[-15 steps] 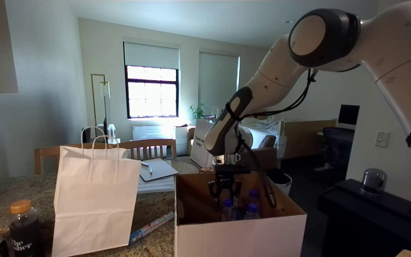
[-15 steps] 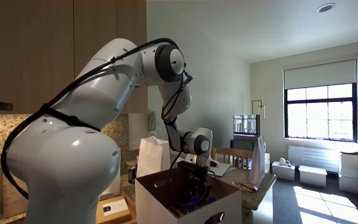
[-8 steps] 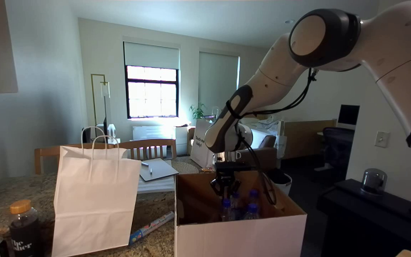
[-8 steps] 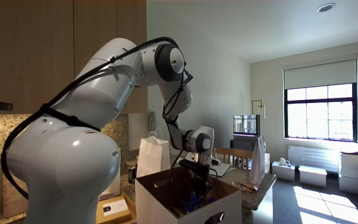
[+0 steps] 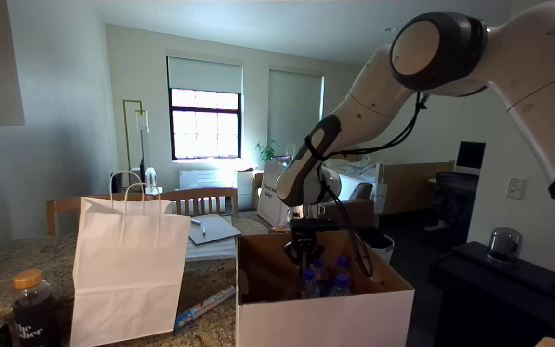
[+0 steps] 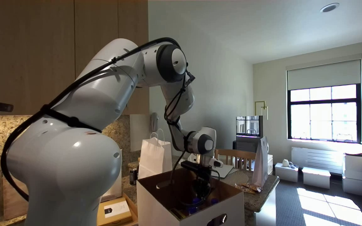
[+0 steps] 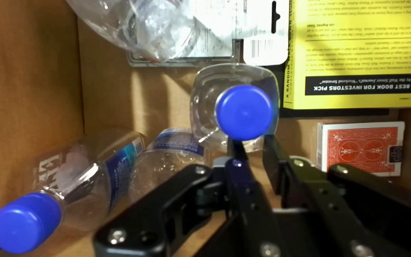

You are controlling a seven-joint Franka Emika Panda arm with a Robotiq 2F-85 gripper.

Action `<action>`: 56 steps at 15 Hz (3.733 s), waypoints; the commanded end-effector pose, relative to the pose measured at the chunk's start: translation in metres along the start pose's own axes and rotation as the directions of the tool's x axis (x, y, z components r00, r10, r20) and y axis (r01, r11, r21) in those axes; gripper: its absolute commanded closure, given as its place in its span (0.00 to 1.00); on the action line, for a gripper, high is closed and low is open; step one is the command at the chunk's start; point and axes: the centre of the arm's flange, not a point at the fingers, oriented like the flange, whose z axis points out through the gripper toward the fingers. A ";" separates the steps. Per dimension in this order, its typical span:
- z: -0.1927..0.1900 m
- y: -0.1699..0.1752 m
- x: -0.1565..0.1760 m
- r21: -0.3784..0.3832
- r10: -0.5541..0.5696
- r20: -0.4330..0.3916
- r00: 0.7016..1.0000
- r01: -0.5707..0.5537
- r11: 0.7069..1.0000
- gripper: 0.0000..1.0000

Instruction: Move one bottle from the big box to the counter

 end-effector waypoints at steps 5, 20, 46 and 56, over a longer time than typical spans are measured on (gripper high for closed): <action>0.000 0.008 -0.028 0.004 0.014 0.005 1.000 -0.014 1.000 0.23; -0.015 0.013 -0.049 -0.003 0.004 -0.025 1.000 -0.004 1.000 0.89; -0.328 -0.059 -0.251 -0.237 -0.650 -0.207 0.732 0.607 0.759 0.85; -0.294 -0.141 -0.306 -0.270 -0.930 -0.075 0.359 0.891 0.366 0.85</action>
